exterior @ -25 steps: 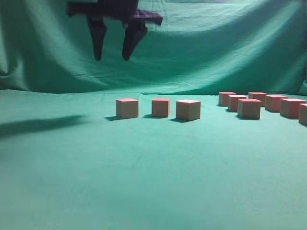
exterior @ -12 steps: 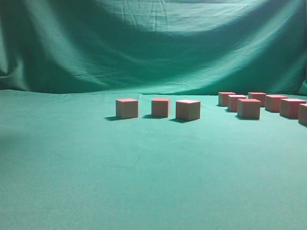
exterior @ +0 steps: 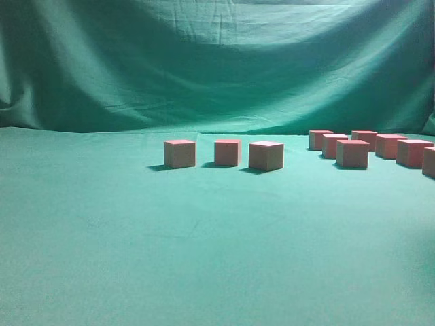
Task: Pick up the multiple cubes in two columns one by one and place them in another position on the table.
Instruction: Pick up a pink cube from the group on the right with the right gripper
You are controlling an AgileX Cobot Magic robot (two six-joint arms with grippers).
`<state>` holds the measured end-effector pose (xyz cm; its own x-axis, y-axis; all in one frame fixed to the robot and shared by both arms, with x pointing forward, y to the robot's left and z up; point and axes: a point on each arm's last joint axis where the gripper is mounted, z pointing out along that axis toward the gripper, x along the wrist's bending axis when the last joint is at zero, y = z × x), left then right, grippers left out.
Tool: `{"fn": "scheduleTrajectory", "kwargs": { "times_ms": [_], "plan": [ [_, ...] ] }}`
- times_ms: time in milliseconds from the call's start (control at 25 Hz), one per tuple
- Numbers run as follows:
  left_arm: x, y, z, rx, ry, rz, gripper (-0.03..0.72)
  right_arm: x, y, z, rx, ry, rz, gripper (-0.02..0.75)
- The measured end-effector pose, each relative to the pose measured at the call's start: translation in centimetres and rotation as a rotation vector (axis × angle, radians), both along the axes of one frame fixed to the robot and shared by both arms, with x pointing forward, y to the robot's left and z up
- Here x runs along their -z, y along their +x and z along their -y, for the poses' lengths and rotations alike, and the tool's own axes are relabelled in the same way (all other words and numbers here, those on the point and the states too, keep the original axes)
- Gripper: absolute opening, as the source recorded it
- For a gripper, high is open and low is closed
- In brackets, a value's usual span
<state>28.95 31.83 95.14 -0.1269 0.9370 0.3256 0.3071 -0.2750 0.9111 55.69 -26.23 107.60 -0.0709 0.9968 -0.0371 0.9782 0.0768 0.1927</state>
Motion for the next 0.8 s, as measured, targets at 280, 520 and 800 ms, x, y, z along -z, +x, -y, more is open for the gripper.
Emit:
{"fn": "scheduleTrajectory", "kwargs": {
  "times_ms": [280,520,800],
  "plan": [
    [0.0,0.0,0.0,0.000,0.000,0.000,0.000,5.5,-0.3,0.9,0.013,0.147,0.046,0.411],
    [0.0,0.0,0.0,0.000,0.000,0.000,0.000,7.3,0.7,0.6,-0.044,0.157,0.129,0.411],
    [0.0,0.0,0.0,0.000,0.000,0.000,0.000,11.4,2.0,0.4,-0.021,0.175,0.025,0.411]
  ]
}}
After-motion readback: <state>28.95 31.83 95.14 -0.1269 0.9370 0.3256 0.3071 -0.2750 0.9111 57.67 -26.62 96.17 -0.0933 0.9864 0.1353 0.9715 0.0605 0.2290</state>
